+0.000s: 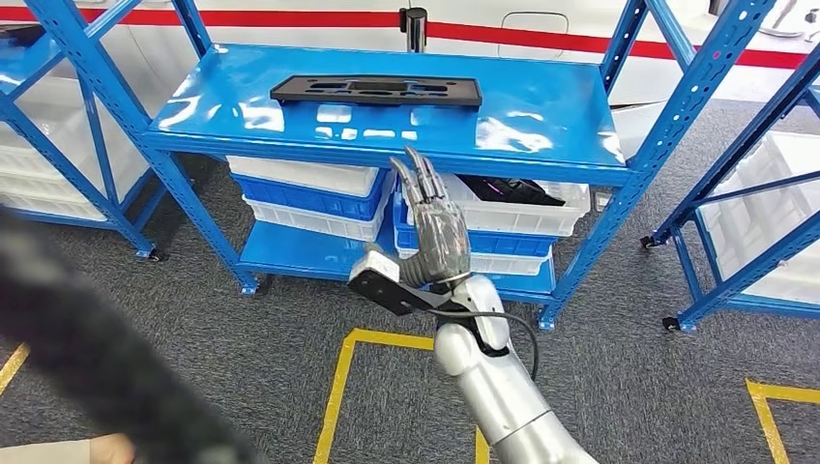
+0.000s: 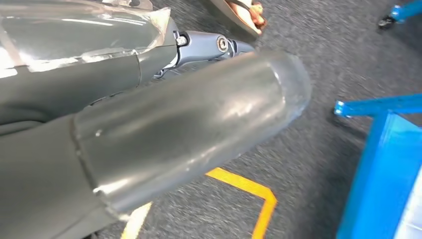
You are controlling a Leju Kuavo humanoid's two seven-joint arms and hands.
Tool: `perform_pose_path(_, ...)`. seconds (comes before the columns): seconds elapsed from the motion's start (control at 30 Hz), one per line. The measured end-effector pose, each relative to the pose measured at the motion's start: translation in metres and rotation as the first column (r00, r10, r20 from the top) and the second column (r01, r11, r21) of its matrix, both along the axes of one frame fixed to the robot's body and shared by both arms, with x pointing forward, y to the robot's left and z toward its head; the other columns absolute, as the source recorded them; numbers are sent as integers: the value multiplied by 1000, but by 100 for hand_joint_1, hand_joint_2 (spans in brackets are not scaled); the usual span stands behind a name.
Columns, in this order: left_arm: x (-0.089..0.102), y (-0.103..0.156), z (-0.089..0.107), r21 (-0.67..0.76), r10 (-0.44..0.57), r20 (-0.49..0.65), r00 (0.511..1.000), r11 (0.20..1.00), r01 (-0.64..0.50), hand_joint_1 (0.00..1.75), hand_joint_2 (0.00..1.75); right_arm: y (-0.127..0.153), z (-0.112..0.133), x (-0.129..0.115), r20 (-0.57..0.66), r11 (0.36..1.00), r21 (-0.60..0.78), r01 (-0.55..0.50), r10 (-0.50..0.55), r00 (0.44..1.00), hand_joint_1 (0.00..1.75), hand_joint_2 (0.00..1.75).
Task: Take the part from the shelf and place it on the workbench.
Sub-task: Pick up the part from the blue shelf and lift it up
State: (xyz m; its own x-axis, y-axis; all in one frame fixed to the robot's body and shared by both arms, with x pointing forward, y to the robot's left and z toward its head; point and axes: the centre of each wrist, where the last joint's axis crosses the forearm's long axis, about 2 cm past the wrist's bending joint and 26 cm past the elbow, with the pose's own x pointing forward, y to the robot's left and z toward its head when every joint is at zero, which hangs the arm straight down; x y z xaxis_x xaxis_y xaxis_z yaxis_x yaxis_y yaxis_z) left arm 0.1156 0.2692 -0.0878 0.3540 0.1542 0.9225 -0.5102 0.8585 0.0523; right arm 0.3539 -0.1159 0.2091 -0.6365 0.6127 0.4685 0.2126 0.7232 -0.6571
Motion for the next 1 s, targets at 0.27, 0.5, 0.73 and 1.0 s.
perform_pose_path(0.27,9,-2,4,8,-37,35,999,999,37,0,0,12,32,12,-14,997,-77,-27,26,1000,0,175)
perform_pose_path(0.5,29,-3,9,7,-88,74,993,996,88,0,0,20,102,54,-97,988,-145,-43,29,995,0,175)
perform_pose_path(0.73,36,-4,10,-26,-135,94,986,990,138,0,0,-4,121,79,-140,993,-118,2,-19,990,0,175)
perform_pose_path(1.0,34,-2,9,-30,-143,86,986,989,146,0,0,-23,114,87,-189,997,-77,-18,3,982,0,175)
